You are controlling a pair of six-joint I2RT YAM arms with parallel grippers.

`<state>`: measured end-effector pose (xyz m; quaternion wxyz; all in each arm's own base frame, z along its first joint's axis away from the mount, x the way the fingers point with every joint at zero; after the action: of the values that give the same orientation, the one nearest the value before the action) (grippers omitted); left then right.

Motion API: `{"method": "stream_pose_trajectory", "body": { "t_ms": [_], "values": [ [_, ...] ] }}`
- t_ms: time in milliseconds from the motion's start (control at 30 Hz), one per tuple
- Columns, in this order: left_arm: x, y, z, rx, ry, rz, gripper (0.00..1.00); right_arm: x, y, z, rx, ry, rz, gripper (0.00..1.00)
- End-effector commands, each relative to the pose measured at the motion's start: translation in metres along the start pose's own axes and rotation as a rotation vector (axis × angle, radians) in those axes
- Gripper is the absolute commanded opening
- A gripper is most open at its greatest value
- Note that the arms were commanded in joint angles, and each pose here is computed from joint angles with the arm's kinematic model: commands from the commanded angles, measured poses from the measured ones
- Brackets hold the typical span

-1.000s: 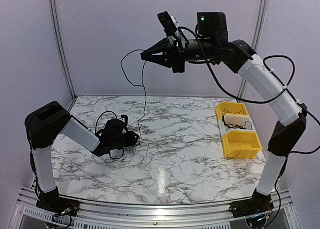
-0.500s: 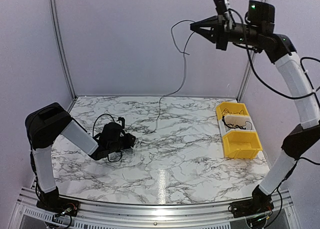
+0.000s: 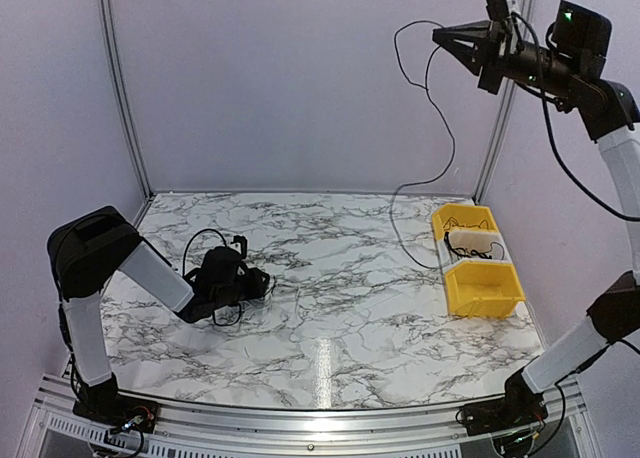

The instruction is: Untangle the cables

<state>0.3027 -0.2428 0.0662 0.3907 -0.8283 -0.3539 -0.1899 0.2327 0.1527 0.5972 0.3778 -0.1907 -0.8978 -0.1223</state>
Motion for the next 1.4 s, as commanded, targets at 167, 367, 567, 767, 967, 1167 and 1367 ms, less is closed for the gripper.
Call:
{"method": "stream_pose_trajectory", "body": {
  "t_ms": [167,367,567,767,967,1167,1367],
  "values": [
    [-0.006,-0.019,0.002,0.008,0.047,0.102,0.29,-0.063,-0.004,0.013,-0.075,0.014,0.25,0.0],
    [0.004,-0.031,-0.007,-0.023,0.052,0.065,0.33,-0.122,-0.024,0.022,-0.101,0.079,0.382,0.0],
    [0.009,-0.036,-0.013,-0.04,0.054,0.046,0.34,-0.182,-0.069,0.014,-0.163,0.201,0.477,0.0],
    [0.01,-0.037,-0.014,-0.049,0.048,0.047,0.35,-0.232,-0.126,0.011,-0.246,0.324,0.533,0.0],
    [0.01,-0.041,-0.013,-0.047,0.049,0.043,0.35,-0.264,-0.16,0.011,-0.295,0.39,0.588,0.0],
    [0.009,-0.04,-0.011,-0.04,0.042,0.046,0.35,-0.25,-0.16,-0.001,-0.353,0.37,0.57,0.0],
    [0.01,-0.041,-0.011,-0.041,0.037,0.045,0.36,-0.249,-0.165,-0.019,-0.469,0.333,0.633,0.0]
  ]
}}
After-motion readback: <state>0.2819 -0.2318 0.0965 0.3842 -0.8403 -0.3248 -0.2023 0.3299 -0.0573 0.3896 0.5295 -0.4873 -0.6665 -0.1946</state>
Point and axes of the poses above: each gripper's point midway between its finger pads, its own y axis out along the fingers, its own z axis along the line the jaws close on, x = y × z, the point moved 9 cm from there along -y, back along the fingers, and after that the axes turned 13 degrees about -y, right-handed, at the moved point
